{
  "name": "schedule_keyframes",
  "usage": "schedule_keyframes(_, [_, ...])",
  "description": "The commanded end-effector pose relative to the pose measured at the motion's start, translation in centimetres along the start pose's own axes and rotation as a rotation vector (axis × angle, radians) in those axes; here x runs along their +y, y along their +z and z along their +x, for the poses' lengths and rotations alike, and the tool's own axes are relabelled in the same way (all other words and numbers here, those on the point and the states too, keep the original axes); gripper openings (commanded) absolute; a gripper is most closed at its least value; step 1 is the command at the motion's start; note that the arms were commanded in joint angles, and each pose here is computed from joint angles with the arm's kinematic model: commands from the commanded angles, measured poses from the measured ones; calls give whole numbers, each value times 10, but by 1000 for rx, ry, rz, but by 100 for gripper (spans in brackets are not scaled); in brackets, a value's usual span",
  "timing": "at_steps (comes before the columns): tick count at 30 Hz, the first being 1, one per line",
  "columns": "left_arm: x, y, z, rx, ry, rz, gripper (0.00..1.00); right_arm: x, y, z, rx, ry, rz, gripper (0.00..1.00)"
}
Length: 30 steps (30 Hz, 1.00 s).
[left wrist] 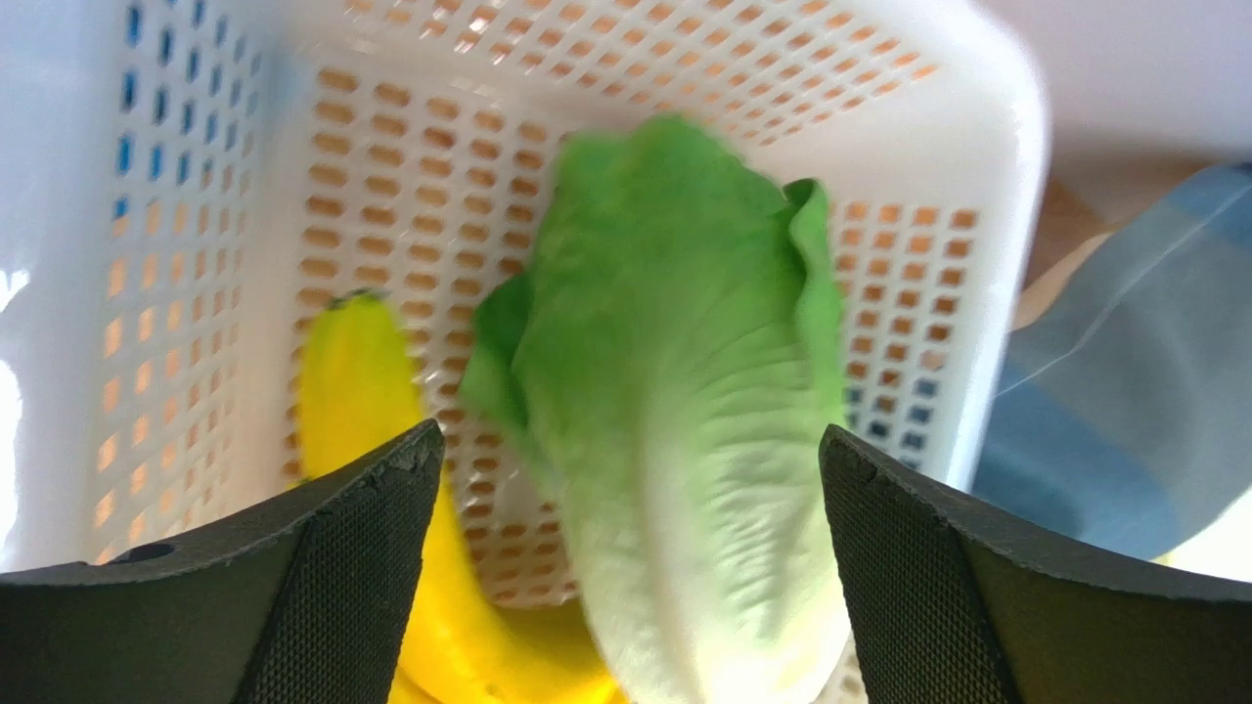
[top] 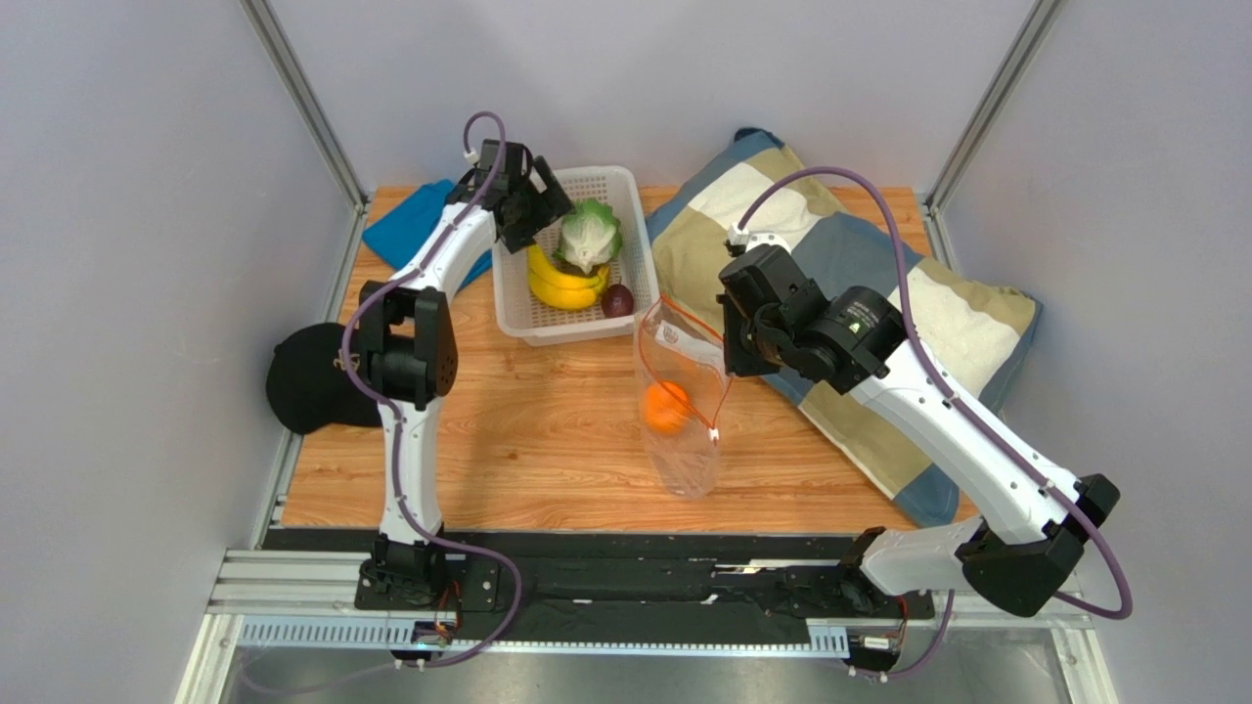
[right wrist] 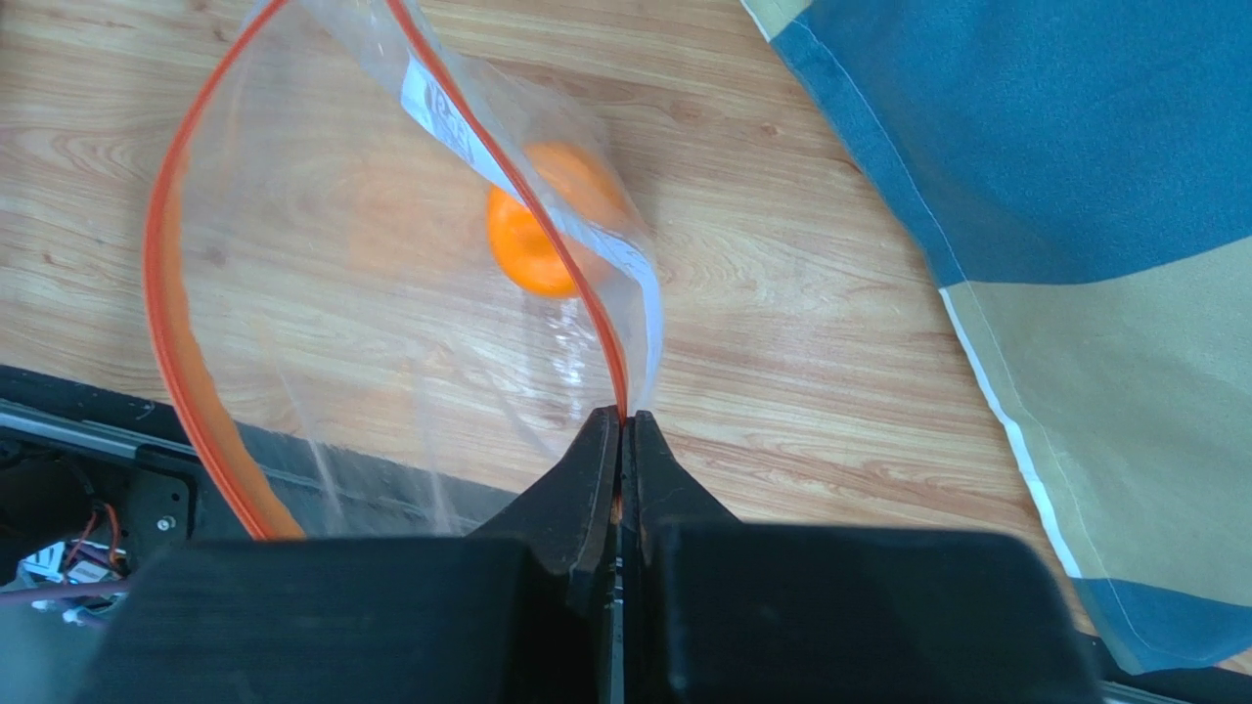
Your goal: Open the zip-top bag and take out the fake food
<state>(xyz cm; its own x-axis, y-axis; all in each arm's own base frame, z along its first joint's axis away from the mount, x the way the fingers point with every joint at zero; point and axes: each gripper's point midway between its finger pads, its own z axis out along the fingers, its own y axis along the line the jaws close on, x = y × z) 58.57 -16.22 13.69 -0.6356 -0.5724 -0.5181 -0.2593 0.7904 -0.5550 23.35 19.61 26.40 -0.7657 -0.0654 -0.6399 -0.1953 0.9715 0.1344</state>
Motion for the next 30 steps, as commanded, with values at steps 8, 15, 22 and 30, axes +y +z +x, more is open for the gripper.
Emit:
schedule_keyframes(8, [-77,-233,16,-34,280,253,52,20,-4,-15,-39,71,-88,0])
schedule_keyframes(15, [-118,-336,139,295,249,592,25,44,6,-13,-15,162,-166,0])
schedule_keyframes(22, [-129,-359,203,415,282,626,13,76,20,-6,-8,280,-250,0])
schedule_keyframes(30, [-105,-332,215,433,253,488,0,101,8,-20,-95,392,-342,0])
